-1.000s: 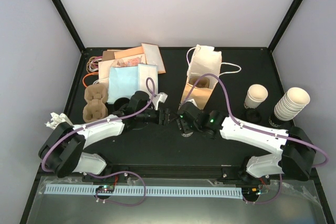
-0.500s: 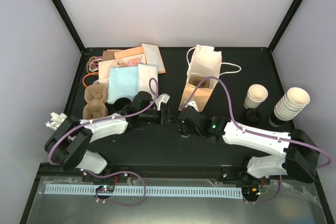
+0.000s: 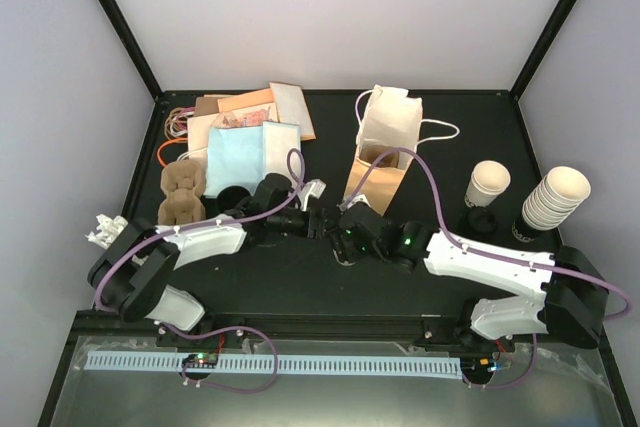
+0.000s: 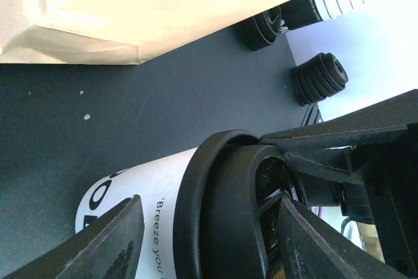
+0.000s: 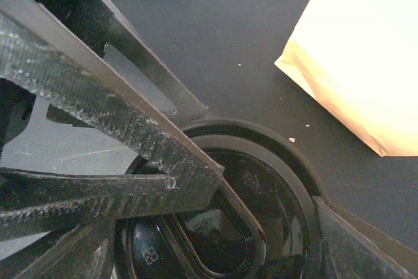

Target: Pack the takeout coffee

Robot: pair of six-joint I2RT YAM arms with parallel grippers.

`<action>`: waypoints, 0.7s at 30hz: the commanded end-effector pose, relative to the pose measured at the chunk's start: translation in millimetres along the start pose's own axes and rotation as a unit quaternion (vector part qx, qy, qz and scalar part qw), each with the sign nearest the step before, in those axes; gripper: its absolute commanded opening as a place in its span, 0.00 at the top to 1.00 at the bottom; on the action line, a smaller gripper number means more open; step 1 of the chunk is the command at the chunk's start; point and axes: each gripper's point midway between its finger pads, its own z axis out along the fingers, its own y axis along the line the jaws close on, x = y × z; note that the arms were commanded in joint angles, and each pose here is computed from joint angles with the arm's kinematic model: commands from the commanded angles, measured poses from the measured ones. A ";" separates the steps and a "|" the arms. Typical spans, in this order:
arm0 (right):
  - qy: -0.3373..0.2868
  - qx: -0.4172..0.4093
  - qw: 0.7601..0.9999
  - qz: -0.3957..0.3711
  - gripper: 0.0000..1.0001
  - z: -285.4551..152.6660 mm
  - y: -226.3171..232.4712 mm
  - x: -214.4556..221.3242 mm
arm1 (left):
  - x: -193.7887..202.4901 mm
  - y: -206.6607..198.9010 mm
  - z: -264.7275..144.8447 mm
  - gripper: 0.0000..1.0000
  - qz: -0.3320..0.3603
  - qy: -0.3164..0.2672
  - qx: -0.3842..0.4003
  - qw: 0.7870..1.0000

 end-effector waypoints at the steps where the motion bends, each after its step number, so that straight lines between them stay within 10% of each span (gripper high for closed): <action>1: 0.148 -0.020 0.988 -0.026 0.21 9.2 5.5 75.0 | -8.6 -11.5 -7.2 0.40 0.028 -0.009 -0.008 1.000; 21: 0.074 0.014 0.996 -0.041 0.10 -17.0 0.4 25.5 | 17.5 14.8 6.8 0.47 0.062 0.037 -0.085 0.994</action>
